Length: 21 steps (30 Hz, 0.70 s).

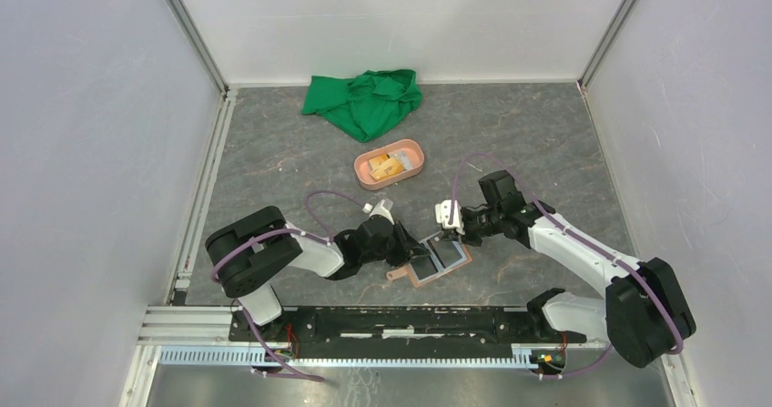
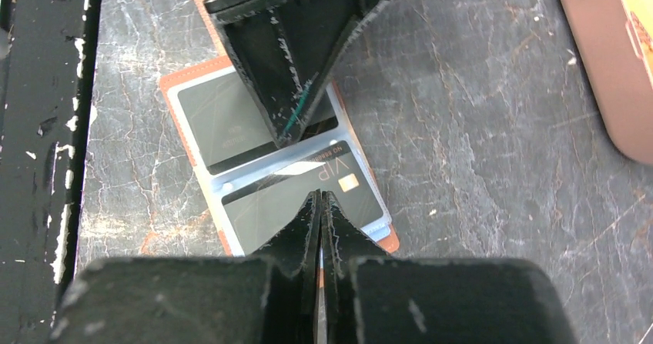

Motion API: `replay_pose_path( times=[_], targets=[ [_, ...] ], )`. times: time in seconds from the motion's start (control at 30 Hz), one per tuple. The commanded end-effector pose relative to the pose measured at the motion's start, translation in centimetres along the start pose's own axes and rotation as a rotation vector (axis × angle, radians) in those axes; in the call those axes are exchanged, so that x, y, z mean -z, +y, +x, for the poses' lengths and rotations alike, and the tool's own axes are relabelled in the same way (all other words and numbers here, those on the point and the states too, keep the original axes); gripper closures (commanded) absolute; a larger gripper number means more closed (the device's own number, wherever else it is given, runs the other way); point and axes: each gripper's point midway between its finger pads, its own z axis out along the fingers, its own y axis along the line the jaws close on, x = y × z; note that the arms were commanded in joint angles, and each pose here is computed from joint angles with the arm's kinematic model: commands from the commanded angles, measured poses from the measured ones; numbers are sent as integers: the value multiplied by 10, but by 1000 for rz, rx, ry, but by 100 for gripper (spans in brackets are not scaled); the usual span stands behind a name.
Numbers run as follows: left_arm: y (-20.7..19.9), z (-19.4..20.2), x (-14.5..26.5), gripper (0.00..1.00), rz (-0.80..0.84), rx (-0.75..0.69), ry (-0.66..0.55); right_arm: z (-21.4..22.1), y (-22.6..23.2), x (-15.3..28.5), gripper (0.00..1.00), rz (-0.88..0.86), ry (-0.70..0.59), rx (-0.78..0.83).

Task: Put the credit cards into the card holder
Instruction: Insert the credit card into the card holder.

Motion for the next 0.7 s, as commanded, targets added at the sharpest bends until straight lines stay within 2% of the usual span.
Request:
replay_pose_path(
  times=[0.0,0.1,0.33,0.67],
  targets=[
    [-3,-8,-4,82,-11,-72,-31,-12,-11,7,98,31,-48,-50],
    [-5,-9,-7,87,-11,-82,-29,-9,-15,8,98,46,-42,-68],
    [-5,-10,-13,93,-34,-102,-28,-9,-16,9,98,52,-43,-77],
    [-3,-9,-17,96,-55,-122,-12,-8,-20,11,99,65,-38,-88]
  ],
)
